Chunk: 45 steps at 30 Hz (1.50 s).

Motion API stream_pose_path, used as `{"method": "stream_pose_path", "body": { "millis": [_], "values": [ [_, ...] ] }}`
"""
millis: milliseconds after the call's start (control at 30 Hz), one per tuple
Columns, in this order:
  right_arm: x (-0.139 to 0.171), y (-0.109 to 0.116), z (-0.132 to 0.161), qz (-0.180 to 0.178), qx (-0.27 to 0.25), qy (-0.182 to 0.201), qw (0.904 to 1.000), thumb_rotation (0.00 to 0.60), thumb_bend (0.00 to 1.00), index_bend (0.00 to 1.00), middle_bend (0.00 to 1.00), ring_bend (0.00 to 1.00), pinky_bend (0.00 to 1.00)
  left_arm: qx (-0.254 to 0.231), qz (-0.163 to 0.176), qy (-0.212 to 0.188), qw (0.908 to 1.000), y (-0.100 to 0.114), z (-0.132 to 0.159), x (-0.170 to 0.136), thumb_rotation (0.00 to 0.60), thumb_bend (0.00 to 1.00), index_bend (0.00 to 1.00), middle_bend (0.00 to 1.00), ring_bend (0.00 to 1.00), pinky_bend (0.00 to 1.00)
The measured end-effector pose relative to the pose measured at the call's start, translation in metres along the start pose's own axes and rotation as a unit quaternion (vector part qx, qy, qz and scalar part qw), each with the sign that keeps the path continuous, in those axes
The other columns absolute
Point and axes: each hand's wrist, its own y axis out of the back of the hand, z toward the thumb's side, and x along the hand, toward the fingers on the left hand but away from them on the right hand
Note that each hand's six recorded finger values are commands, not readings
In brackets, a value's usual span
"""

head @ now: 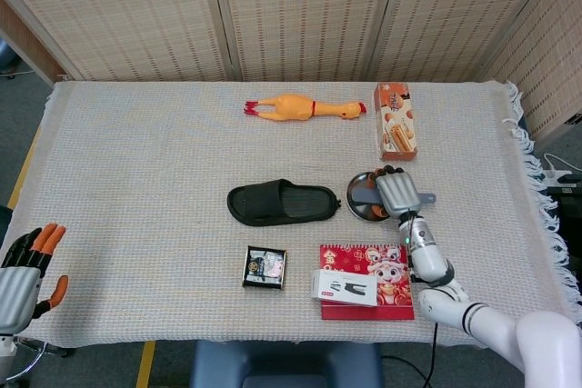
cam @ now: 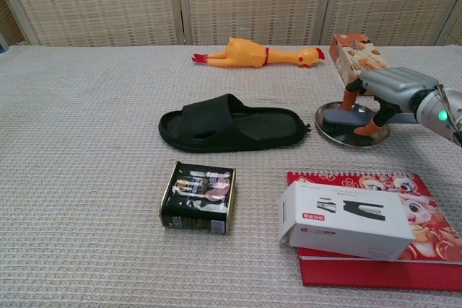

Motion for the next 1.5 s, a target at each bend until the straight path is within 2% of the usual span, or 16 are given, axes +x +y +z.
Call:
{"method": "stream_pose_path", "body": {
  "millis": [400,533,800,1100,1233,1500],
  "values": [
    [-0.002,0.001,0.001,-0.010,0.003,0.002,0.9999,0.600,0.17,0.62,0.44,0.37,0.55,0.002,0.001,0.004,1.0000,0.000,-0.002,0.001,0.600,0.48,0.00,0.00,0.00,0.10],
    [-0.001,0.003,0.002,-0.019,0.004,0.004,0.9998,0.600,0.18,0.72,0.48,0.42,0.64,0.000,0.003,0.004,1.0000,0.001,-0.002,0.001,0.600,0.47,0.00,0.00,0.00,0.10],
    [0.000,0.018,0.006,-0.056,0.008,0.014,0.9983,0.600,0.20,0.83,0.55,0.49,0.66,-0.001,0.004,0.001,1.0000,0.001,-0.001,-0.001,0.600,0.47,0.00,0.00,0.00,0.10],
    [0.000,0.033,0.012,-0.077,0.008,0.021,0.9968,0.600,0.24,0.88,0.58,0.52,0.66,-0.004,0.004,-0.002,1.0000,0.002,0.000,-0.002,0.600,0.48,0.00,0.00,0.00,0.10],
    [-0.003,0.043,0.025,-0.087,0.018,0.032,0.9956,0.600,0.27,0.90,0.60,0.53,0.66,-0.008,0.000,-0.002,1.0000,0.002,0.000,-0.002,0.600,0.48,0.00,0.00,0.00,0.10],
    [-0.014,0.060,0.062,-0.097,0.069,0.063,0.9909,0.600,0.27,0.91,0.60,0.53,0.66,-0.012,-0.007,-0.008,0.9999,0.001,0.000,-0.002,0.600,0.48,0.00,0.00,0.00,0.10]
  ]
}}
